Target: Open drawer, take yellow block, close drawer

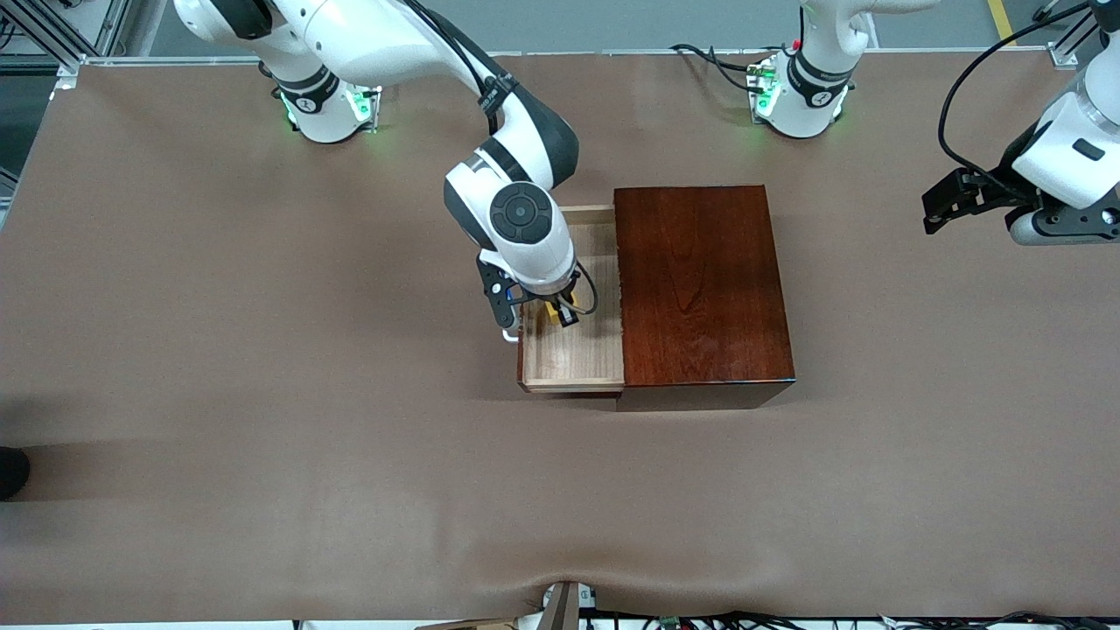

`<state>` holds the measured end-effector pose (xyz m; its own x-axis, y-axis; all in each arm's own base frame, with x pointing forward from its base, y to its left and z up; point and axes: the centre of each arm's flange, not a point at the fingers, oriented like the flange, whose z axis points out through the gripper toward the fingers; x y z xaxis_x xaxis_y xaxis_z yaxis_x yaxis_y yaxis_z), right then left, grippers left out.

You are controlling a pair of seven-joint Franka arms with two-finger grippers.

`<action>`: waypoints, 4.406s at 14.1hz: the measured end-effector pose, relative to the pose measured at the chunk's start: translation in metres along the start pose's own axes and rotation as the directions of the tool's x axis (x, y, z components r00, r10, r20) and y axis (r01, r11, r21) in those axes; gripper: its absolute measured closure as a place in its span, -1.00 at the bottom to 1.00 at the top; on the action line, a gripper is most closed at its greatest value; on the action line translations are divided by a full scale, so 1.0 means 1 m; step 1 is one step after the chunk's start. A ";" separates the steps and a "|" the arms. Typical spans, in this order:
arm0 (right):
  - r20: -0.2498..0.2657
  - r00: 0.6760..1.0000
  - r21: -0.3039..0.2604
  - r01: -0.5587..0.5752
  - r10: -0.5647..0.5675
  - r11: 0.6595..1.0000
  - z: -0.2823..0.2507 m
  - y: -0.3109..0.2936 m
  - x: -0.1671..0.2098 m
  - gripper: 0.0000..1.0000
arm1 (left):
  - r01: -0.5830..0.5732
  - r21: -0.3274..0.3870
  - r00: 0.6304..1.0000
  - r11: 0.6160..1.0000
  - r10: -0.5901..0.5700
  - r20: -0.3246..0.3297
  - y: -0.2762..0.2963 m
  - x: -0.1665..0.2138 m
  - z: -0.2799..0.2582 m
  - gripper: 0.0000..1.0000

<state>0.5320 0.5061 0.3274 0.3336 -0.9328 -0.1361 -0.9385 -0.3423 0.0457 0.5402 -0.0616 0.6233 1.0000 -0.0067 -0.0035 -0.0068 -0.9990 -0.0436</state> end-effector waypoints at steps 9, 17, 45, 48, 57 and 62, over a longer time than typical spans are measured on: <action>0.063 0.998 0.063 -0.014 0.010 0.998 -0.044 -0.008 -0.014 -0.12 | -0.002 0.000 1.000 1.000 0.002 0.002 0.001 0.000 0.001 -1.00; 0.062 0.997 0.070 -0.048 0.044 0.996 -0.131 -0.009 0.015 -0.12 | -0.002 0.000 1.000 1.000 0.002 0.002 0.001 0.000 0.001 -1.00; 0.177 0.697 -0.066 0.712 -0.694 0.699 -0.189 0.034 0.404 -0.12 | 0.036 -0.059 0.999 0.998 -0.035 0.010 0.220 0.048 0.081 -1.00; 0.176 0.632 -0.055 0.772 -0.755 0.634 -0.170 0.056 0.432 -0.12 | 0.128 -0.109 0.991 0.986 -0.131 -0.028 0.282 0.043 0.088 -1.00; 0.189 0.498 -0.104 0.867 -0.846 0.487 -0.087 0.120 0.493 -0.12 | 0.320 -0.224 0.940 0.921 -0.338 -0.045 0.435 0.019 0.158 -1.00; 0.168 0.474 -0.128 0.880 -0.864 0.457 -0.037 0.143 0.506 -0.12 | 0.417 -0.349 0.887 0.839 -0.459 -0.043 0.512 -0.014 0.186 -1.00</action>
<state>0.5696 -0.0189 0.3015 0.9543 -0.1273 -0.2705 -0.1243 -0.9918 0.0281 0.5218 -0.5645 0.4150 0.8906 0.4508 0.0600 0.4127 -0.8565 0.3101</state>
